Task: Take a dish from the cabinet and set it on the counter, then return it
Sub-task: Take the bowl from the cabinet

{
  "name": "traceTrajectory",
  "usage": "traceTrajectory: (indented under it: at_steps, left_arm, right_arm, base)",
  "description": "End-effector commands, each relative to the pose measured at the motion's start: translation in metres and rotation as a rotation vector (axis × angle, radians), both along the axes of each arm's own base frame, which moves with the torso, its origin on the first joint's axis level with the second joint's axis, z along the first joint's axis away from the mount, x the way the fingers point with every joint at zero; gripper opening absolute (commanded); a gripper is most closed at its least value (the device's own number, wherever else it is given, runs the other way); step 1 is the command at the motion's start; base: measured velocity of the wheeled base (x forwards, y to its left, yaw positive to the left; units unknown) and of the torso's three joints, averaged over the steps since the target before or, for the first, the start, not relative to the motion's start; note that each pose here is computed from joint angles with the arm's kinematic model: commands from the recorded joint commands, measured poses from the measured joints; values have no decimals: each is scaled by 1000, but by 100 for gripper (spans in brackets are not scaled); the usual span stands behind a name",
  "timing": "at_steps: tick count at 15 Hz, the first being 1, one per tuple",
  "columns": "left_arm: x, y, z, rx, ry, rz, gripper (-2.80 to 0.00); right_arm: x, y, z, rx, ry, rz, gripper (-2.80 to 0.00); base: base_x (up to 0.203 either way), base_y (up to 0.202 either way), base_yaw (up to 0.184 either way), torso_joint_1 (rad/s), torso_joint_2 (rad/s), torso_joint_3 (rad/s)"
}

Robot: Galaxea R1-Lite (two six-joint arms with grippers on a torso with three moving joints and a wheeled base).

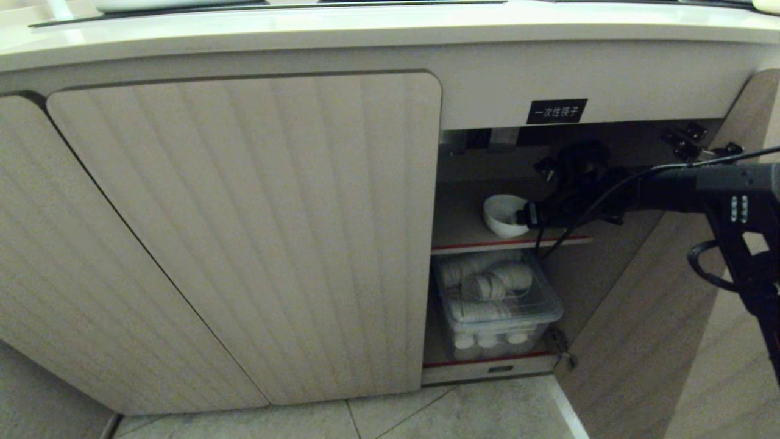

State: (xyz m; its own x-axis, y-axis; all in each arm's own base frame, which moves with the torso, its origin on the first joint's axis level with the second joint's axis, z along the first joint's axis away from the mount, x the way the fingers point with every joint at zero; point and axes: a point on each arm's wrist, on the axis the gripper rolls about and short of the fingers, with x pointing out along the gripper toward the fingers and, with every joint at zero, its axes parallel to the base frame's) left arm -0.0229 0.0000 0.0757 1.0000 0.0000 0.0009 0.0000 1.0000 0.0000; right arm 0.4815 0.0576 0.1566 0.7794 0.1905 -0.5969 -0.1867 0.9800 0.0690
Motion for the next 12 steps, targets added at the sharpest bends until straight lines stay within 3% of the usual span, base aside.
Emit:
traceTrajectory:
  at_steps: [1, 3, 4, 5, 12]
  left_arm:
    - [0, 0, 0, 0, 1, 0, -280]
    - [0, 0, 0, 0, 1, -1, -280]
    - [0, 0, 0, 0, 1, 0, -280]
    - [0, 0, 0, 0, 0, 0, -280]
    - [0, 0, 0, 0, 1, -1, -280]
  right_arm:
    - [1, 0, -4, -1, 8, 1, 0]
    - [1, 0, -4, -1, 7, 1, 0]
    - [2, 1, -5, -1, 7, 1, -242]
    - [2, 1, -5, -1, 7, 1, -280]
    - [3, 1, -8, -1, 10, 1, -280]
  base:
    - [0, 0, 0, 0, 0, 0]
    - [0, 0, 0, 0, 0, 0]
    - [0, 0, 0, 0, 0, 0]
    - [0, 0, 0, 0, 0, 0]
    - [0, 0, 0, 0, 0, 0]
